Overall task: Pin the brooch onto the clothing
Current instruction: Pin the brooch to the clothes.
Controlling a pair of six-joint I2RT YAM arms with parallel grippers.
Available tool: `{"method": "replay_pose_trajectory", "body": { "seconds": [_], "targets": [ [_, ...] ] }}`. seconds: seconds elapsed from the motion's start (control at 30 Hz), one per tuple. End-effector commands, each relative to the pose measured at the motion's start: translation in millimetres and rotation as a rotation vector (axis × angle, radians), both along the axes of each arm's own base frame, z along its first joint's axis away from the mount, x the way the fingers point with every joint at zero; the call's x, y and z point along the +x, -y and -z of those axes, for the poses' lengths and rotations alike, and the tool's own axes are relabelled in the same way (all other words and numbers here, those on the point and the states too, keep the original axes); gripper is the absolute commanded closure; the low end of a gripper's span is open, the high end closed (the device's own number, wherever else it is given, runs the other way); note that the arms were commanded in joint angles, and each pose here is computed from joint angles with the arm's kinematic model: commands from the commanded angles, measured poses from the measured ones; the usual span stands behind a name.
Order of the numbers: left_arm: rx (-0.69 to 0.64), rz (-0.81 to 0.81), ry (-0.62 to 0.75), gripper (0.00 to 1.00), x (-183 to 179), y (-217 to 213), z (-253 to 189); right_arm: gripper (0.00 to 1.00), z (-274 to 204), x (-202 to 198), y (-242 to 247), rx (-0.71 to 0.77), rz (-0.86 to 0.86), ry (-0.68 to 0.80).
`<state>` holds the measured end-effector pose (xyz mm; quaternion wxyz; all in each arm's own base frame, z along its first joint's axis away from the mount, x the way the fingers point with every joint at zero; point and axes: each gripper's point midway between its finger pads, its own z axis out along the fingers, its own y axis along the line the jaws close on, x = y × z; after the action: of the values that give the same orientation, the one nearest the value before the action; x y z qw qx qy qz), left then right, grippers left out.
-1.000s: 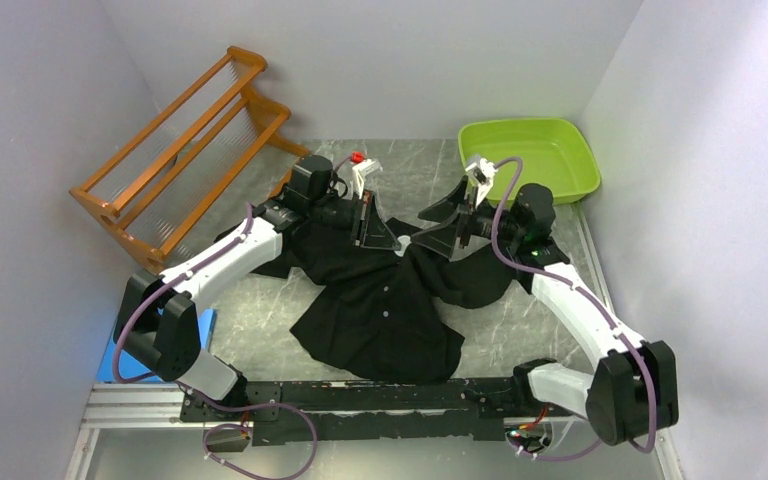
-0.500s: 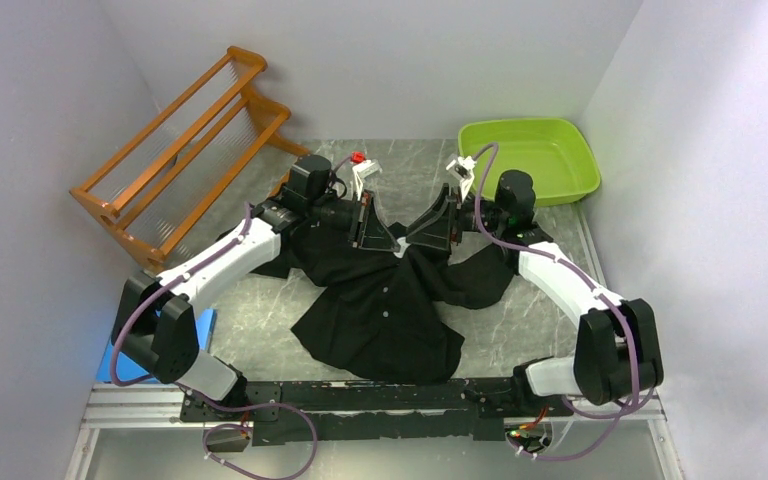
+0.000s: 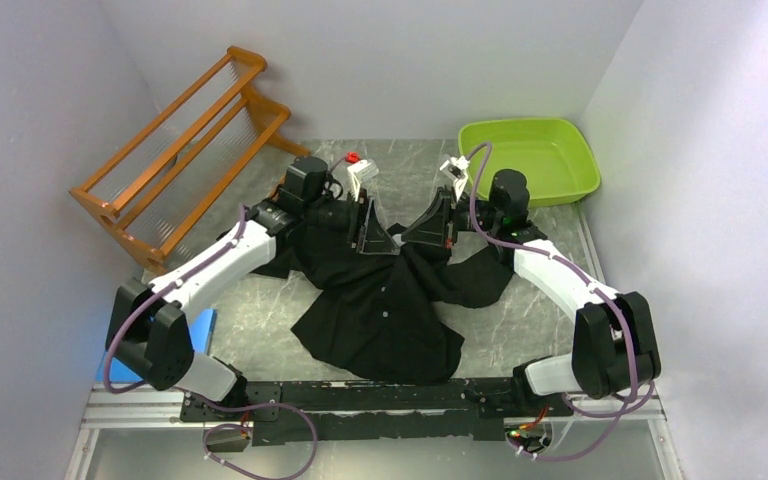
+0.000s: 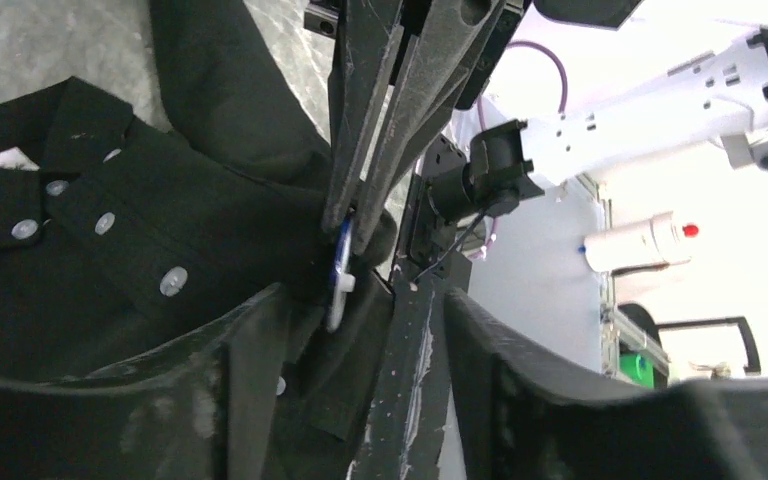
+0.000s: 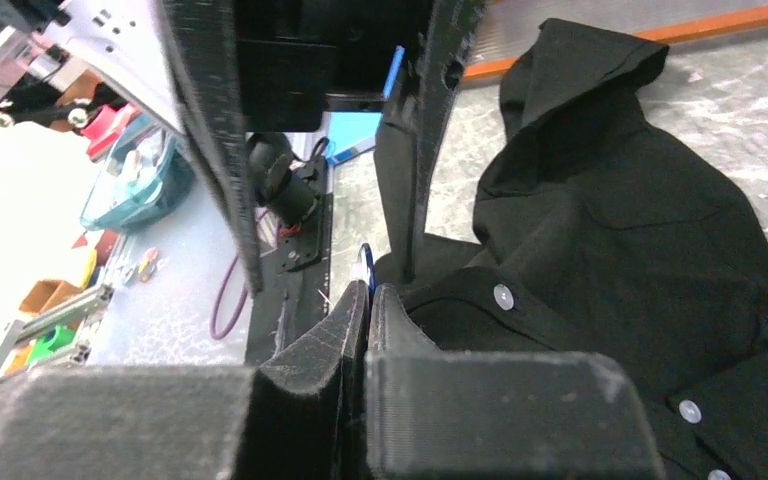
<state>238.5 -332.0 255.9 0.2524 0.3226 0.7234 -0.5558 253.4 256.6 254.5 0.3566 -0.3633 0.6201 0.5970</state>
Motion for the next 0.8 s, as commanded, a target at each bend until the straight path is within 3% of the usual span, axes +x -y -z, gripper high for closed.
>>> {"method": "replay_pose_trajectory", "body": {
  "seconds": [0.0, 0.13, 0.27, 0.77],
  "targets": [
    [-0.011, -0.156, 0.120, 0.30, 11.5, -12.1, -23.4, 1.00, -24.6, 7.4, 0.9, 0.056, 0.085, 0.086],
    [-0.087, -0.304, 0.154, 0.26, 23.3, -21.4, -26.8, 1.00, -33.8, 8.7, 2.4, 0.107, 0.147, 0.059],
    [-0.216, -0.327, 0.181, 0.27, 21.3, -20.4, -37.6, 1.00, -46.1, 5.5, 4.2, 0.166, 0.184, 0.044],
    [-0.365, -0.280, 0.237, 0.63, 18.1, -10.6, -55.7, 1.00, -60.8, -0.4, 4.7, 0.235, 0.175, 0.020]
  ]
}}
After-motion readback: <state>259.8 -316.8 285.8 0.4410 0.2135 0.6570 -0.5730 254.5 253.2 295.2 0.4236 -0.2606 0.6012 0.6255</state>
